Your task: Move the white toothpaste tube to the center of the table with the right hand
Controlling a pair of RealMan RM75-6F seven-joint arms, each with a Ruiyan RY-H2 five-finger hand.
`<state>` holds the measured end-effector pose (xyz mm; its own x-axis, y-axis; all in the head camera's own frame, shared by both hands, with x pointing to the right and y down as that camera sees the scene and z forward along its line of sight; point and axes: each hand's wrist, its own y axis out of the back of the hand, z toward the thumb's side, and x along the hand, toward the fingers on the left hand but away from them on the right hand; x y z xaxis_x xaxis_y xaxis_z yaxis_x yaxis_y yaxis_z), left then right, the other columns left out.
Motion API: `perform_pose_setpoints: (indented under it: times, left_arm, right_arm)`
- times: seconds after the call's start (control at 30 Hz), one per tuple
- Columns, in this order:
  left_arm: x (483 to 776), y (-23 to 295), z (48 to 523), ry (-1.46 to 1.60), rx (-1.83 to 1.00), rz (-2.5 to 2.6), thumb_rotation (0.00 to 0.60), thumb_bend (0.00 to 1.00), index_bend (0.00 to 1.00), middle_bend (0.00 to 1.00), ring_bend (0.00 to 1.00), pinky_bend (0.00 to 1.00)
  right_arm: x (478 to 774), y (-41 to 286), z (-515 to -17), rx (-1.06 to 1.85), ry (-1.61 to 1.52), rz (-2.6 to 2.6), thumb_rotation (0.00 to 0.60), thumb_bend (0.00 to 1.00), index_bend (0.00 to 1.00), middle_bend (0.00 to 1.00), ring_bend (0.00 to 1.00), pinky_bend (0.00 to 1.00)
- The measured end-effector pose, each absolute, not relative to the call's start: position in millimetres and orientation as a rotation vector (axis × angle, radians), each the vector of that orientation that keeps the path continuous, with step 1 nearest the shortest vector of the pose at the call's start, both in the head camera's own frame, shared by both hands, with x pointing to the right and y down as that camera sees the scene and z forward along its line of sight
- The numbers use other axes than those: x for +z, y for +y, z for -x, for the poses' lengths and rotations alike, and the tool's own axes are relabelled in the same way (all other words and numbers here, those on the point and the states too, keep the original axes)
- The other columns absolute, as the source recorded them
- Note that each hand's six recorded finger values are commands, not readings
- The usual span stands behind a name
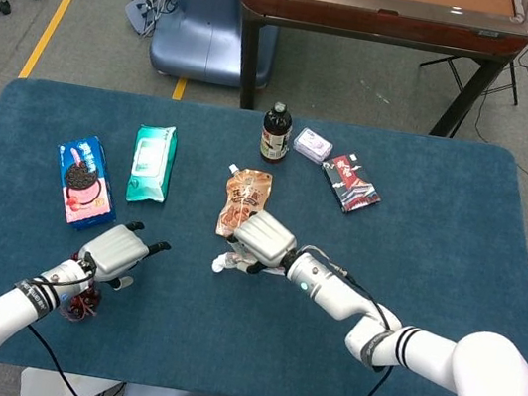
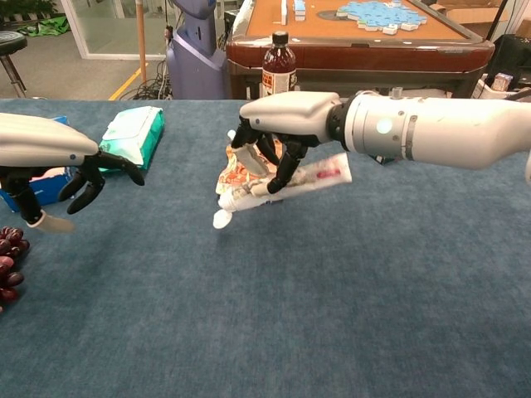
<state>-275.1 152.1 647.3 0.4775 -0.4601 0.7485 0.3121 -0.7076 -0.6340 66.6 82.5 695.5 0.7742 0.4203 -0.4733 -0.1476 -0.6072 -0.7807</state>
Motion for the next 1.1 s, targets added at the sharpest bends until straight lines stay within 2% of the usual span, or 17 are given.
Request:
perform_pose_setpoints:
  times: [0.1,0.17,0.23,0.5,0.77,1.0,1.1]
  left_arm:
    - [647.1,152.2,277.1,0.126,-1.304,1.969,0.600,0.25,0.13,0.59,0.54,0.11]
    - [647.0,151.7,278.5,0.131,-1.307,1.968,0.600,0.25,0.13,0.59,0.54,0.11]
    - [646.8,151.0,279.5,0.140,-1.309,1.969,0.600,0.25,0.13,0.59,0.54,0.11]
    - [642.1,142.9,287.3,0.224,-1.321,1.964,0.600,0.25,0.13,0.58,0.53,0.11]
    - [635.7,132.3,324.8,0.439,-1.395,1.917,0.600,0.25,0.13,0.46,0.47,0.11]
    - [627.0,132.5,367.5,0.642,-1.451,1.806,0.600,0.25,0.12,0.34,0.36,0.11]
    - [621.7,137.5,388.8,0.738,-1.471,1.737,0.600,0.25,0.12,0.32,0.34,0.11]
  right_arm:
    - [692.2,77.8,-70.1,0.817,-0.213,2.070,0.600,0.24,0.22,0.38,0.43,0.36]
    - [688.7,74.3,-73.6,0.822,-0.217,2.061,0.600,0.23,0.12,0.34,0.41,0.36]
    - [683.5,69.8,-78.1,0.825,-0.226,2.049,0.600,0.23,0.07,0.31,0.40,0.35]
    - [656.4,48.3,-112.2,0.869,-0.297,1.975,0.600,0.21,0.06,0.27,0.29,0.32]
    - [627.7,37.0,-196.7,1.042,-0.439,1.858,0.600,0.20,0.06,0.25,0.27,0.32]
    - [613.8,52.8,-275.5,1.202,-0.587,1.768,0.600,0.18,0.06,0.23,0.25,0.32]
    - [608.2,65.9,-308.3,1.270,-0.648,1.732,0.600,0.17,0.06,0.22,0.23,0.32]
